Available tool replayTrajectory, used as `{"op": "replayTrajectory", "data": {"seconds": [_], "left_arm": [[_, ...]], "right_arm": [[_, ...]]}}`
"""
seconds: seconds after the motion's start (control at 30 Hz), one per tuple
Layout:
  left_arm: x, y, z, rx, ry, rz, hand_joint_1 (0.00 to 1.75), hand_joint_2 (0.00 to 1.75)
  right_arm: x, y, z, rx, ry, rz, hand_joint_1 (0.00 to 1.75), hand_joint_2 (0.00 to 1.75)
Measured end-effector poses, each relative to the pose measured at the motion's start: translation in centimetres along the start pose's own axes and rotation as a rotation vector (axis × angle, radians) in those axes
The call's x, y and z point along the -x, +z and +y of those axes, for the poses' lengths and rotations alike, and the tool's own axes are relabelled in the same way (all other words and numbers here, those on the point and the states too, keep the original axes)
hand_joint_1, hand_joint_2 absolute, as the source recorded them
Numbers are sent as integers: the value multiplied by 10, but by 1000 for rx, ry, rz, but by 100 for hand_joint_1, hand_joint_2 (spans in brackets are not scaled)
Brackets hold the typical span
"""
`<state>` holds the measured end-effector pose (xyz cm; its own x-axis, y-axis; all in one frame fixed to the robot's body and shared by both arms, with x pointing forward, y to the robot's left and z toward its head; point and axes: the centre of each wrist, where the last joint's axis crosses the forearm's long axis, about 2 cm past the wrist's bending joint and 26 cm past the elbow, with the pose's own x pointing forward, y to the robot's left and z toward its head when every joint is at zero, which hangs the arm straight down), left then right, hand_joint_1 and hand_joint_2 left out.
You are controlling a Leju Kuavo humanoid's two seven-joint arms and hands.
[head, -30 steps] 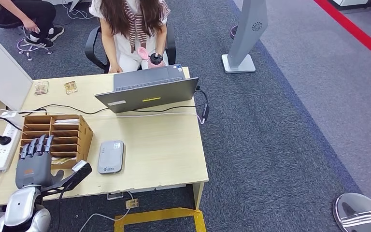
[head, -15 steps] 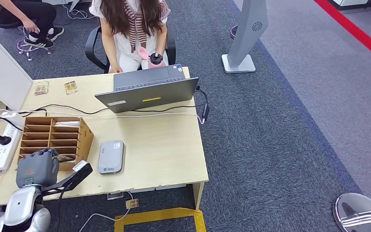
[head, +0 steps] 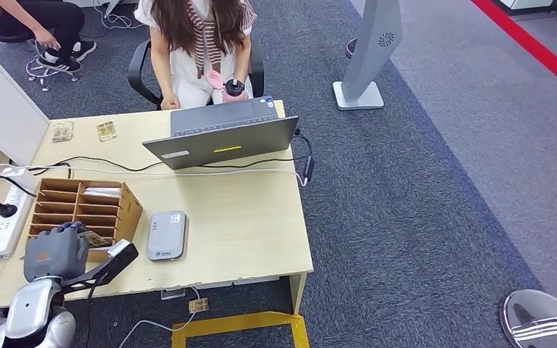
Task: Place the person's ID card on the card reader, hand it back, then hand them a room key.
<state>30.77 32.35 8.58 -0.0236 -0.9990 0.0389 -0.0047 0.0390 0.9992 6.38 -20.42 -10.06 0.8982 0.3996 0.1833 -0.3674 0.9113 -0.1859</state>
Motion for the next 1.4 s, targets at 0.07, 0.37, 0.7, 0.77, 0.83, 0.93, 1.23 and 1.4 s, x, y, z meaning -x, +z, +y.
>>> {"op": "replayTrajectory", "data": {"seconds": [0.07,0.37,0.7,0.77,0.83,0.93,1.23,1.4], "left_arm": [[-1,-1,3,-25,5,-9,175,175],[-14,0,43,-197,45,-82,175,175],[-36,-3,92,-368,79,-151,175,175],[-35,-15,103,-400,79,-141,175,175],[-33,-35,115,-438,74,-117,175,175],[-25,-67,131,-481,62,-87,175,175],[-4,-131,162,-457,-72,11,175,175],[1,-147,176,-399,-140,50,175,175]], "right_arm": [[0,0,0,0,-3,1,0,175],[1,0,1,0,-34,11,0,175],[0,0,2,-1,-22,21,0,175],[0,0,1,-1,-10,19,0,175],[-1,0,1,-3,7,14,0,175],[-2,0,1,-7,21,6,0,175],[-3,0,1,-16,44,-3,0,175],[-3,0,1,-19,56,-6,0,175]]}}
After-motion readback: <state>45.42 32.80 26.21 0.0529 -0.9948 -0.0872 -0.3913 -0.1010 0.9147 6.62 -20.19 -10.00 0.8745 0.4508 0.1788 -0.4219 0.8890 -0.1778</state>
